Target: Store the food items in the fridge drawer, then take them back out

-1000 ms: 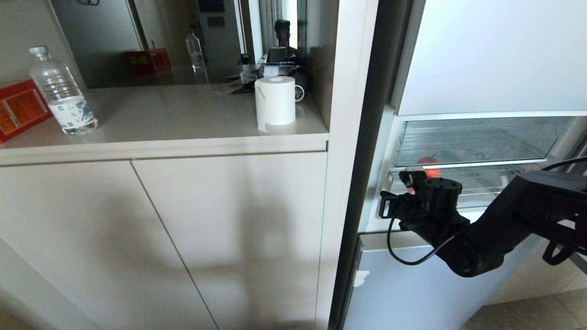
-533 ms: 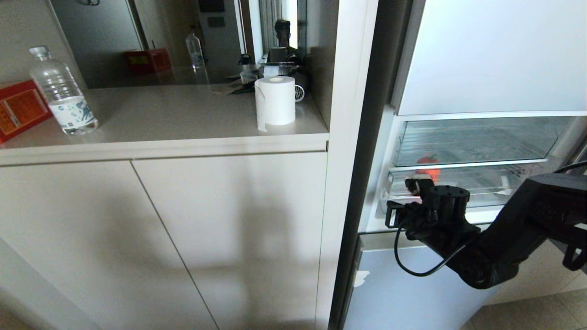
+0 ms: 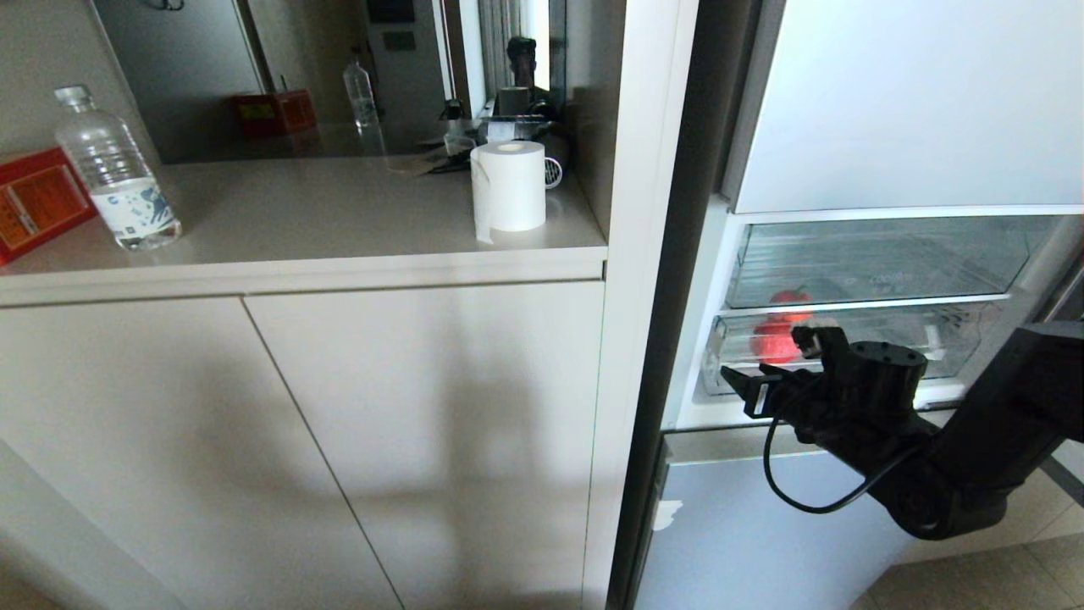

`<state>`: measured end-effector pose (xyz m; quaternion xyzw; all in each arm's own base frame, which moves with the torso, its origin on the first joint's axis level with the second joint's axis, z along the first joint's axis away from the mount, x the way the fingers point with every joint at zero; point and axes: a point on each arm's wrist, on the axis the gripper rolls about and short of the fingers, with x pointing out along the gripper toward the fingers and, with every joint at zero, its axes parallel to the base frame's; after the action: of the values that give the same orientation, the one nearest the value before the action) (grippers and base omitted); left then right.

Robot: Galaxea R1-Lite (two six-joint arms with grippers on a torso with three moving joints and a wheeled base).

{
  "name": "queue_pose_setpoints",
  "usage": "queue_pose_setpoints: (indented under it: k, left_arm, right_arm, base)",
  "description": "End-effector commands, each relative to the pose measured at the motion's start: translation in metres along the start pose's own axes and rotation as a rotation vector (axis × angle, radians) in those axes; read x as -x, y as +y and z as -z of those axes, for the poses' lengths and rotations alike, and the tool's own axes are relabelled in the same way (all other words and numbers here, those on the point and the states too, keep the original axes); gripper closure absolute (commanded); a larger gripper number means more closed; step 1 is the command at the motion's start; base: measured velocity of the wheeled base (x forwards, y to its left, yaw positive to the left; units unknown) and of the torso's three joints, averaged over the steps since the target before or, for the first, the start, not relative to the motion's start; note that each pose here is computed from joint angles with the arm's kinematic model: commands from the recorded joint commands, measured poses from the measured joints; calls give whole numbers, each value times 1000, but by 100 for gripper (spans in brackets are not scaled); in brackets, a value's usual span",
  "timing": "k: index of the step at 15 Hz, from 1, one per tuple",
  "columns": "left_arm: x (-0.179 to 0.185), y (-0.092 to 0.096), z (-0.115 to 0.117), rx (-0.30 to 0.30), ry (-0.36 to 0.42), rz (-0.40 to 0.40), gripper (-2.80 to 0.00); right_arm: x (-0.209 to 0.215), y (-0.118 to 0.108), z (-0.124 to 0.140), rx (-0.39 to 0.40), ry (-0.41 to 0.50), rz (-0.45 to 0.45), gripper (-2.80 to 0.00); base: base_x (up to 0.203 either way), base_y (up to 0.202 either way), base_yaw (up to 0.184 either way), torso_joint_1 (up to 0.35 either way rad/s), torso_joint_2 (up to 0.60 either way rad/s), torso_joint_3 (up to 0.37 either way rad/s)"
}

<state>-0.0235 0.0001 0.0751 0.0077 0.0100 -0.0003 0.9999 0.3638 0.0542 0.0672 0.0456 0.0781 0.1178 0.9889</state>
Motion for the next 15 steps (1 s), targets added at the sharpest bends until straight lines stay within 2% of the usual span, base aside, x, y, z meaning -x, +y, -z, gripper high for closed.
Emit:
queue_pose_setpoints:
  k: [1, 6, 15]
  left_arm:
    - [0, 0, 0, 0, 0, 0, 0]
    - [0, 0, 0, 0, 0, 0, 0]
    - [0, 0, 0, 0, 0, 0, 0]
  right_arm:
    - [-6, -17, 5, -4, -11, -3, -280]
    - [-18, -19, 9, 2, -47, -10, -280]
    - [-35, -5, 6, 10, -82, -32, -280]
  base:
    - [0, 0, 0, 0, 0, 0]
    - [0, 0, 0, 0, 0, 0]
    - [0, 0, 0, 0, 0, 0]
